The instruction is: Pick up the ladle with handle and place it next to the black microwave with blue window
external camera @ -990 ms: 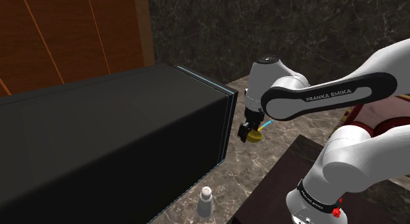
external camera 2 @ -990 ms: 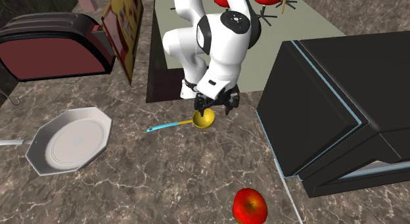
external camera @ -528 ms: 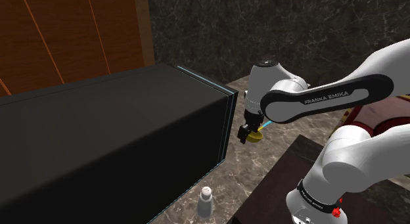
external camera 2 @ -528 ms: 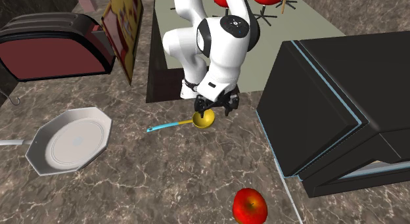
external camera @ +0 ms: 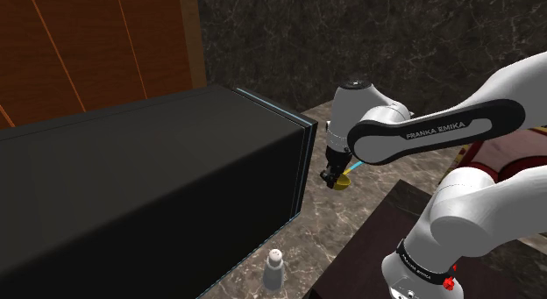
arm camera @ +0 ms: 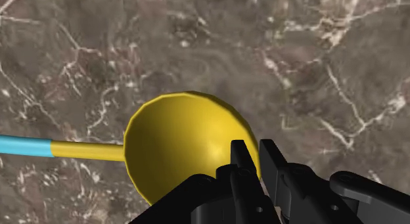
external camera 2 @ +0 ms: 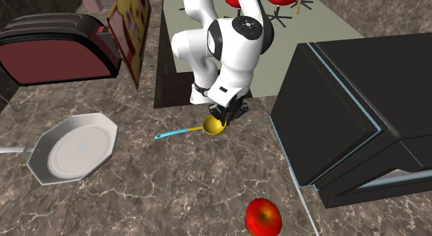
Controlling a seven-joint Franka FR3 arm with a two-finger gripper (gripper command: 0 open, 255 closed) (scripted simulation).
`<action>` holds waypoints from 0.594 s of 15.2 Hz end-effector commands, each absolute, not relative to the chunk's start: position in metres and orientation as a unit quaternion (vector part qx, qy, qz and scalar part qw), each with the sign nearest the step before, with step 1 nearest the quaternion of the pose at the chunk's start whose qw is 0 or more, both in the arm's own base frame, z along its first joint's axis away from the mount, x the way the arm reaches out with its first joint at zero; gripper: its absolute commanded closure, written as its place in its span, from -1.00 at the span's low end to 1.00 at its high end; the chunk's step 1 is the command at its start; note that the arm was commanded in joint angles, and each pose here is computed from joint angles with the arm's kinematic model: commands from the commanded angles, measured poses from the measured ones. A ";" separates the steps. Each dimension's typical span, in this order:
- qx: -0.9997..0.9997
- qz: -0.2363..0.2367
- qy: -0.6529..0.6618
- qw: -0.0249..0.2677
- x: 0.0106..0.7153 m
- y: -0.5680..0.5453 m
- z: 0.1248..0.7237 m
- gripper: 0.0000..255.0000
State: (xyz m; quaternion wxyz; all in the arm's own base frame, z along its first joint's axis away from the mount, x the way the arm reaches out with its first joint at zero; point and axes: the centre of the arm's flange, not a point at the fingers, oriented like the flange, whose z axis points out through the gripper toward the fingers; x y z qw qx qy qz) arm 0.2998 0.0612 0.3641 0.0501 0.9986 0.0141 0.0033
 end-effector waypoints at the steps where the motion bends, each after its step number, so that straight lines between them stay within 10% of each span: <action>1: 0.999 0.003 0.014 0.050 0.300 0.061 0.364 1.00; 9: 0.999 0.003 0.014 0.050 0.300 0.061 0.396 1.00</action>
